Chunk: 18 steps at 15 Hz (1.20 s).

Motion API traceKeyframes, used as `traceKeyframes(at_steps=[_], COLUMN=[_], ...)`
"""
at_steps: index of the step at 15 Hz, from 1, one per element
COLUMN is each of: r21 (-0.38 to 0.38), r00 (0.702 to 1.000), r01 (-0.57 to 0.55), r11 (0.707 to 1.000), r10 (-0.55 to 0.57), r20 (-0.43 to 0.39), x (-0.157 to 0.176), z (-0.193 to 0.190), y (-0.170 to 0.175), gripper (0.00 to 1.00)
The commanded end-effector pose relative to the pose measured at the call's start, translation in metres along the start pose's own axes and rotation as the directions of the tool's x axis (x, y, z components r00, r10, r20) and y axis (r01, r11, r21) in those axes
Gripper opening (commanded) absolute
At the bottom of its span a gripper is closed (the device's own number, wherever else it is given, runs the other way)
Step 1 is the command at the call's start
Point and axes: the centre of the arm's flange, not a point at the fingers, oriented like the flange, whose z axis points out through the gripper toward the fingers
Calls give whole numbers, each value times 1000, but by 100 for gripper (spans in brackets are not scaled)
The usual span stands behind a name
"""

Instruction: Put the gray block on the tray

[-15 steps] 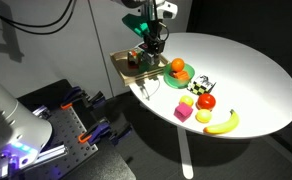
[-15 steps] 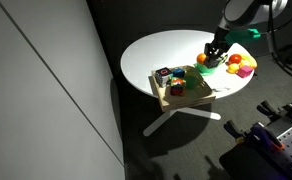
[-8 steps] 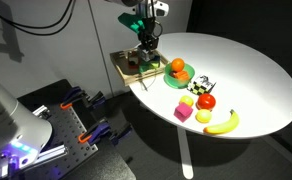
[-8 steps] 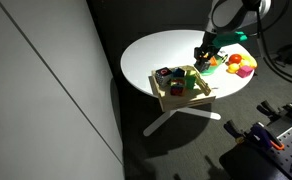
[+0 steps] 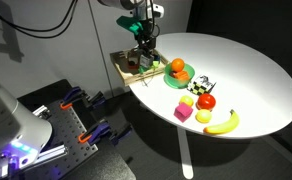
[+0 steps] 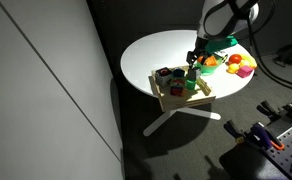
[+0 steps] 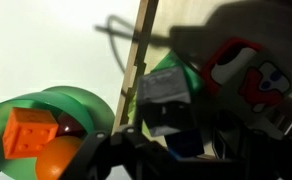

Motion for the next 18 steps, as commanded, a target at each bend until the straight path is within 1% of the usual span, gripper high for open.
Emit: traceKeyframes(at_steps=[1, 7, 10, 13, 18], r21=[-4, 56, 66, 58, 25], r00=[999, 995, 994, 996, 999], r01=[9, 3, -16, -22, -31], r11=[1000, 998, 998, 998, 999], r10=[-9, 3, 23, 26, 30], r20=[-34, -101, -109, -81, 25], x=[3, 1, -2, -7, -20], z=[-4, -27, -41, -55, -83], y=[-4, -8, -13, -14, -11], gripper=[100, 100, 100, 100, 100])
